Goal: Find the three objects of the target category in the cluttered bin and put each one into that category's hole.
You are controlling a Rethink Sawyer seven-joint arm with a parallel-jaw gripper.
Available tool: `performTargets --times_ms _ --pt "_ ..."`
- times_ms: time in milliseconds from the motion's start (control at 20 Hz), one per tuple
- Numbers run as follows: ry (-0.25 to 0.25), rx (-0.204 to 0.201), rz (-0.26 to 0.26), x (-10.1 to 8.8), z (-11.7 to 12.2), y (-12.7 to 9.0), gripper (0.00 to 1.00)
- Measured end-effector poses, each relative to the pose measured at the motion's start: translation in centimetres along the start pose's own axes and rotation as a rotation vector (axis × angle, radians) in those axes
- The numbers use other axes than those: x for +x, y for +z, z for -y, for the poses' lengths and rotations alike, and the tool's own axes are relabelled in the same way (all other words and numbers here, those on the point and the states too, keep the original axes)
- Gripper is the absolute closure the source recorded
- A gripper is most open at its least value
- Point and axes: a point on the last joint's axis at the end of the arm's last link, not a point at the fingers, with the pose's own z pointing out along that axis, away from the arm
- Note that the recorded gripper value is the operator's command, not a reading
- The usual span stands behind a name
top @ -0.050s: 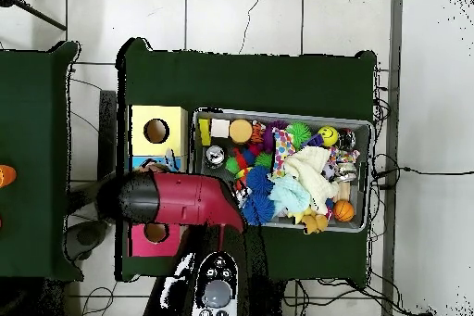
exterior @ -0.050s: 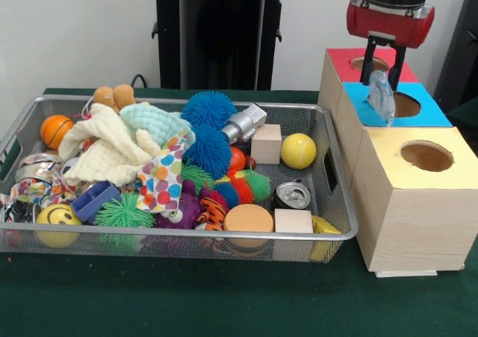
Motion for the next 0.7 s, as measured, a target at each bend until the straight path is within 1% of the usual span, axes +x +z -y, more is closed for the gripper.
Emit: performTargets --times_ms 250,700 --pt "-0.037 -0.001 0.013 0.4 -0.3 0.0 1.0" --pt "-0.087 -0.017 0.048 1.1 -1.4 0.1 1.0"
